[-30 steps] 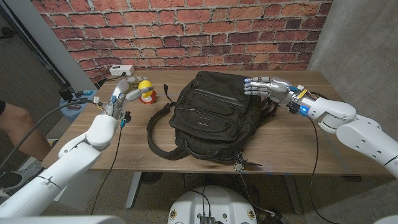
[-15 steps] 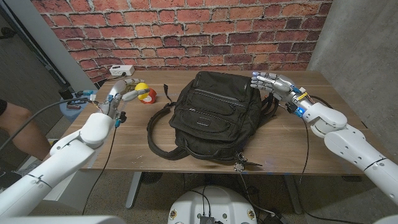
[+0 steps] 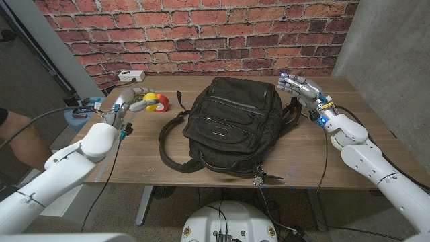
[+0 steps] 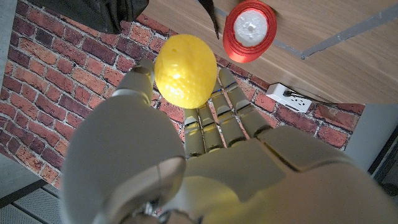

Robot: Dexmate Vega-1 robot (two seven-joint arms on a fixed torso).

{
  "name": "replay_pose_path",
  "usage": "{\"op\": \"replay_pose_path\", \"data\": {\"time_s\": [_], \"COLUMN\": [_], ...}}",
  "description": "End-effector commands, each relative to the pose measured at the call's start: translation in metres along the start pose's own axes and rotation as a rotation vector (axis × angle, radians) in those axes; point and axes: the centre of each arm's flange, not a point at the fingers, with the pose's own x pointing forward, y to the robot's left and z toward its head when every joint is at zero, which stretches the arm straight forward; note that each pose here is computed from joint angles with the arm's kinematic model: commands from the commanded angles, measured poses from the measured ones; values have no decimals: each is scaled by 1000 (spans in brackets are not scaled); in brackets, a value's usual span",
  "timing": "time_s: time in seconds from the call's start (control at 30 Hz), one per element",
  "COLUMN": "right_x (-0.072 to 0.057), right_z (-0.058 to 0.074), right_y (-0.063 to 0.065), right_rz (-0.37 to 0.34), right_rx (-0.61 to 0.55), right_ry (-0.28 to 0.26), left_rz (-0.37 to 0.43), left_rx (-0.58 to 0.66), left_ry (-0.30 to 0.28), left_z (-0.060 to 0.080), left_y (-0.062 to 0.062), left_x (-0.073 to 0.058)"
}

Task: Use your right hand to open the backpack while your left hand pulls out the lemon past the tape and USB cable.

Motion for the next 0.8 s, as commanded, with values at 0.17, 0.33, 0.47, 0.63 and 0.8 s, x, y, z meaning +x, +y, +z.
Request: {"op": "replay_pose_path", "data": {"time_s": [0.17, 0.33, 0.47, 0.63, 0.8], "right_x": [2, 0, -1, -2, -2], "right_z": [-13, -16, -19, -24, -27], "right_y": [-19, -24, -27, -31, -34], "right_rz": [-51, -62, -75, -85, -88], "right_rx": [6, 11, 16, 26, 35], "right_ry": [-37, -33, -31, -33, -36], "left_rz": [-64, -87, -106, -104, -93], "left_rx": [71, 95, 122, 153, 197], "left_ry": [23, 34, 47, 58, 65], "left_z": [5, 7, 6, 4, 2], "left_y": [-2, -4, -6, -7, -8], "left_x": [-16, -21, -26, -31, -33]}}
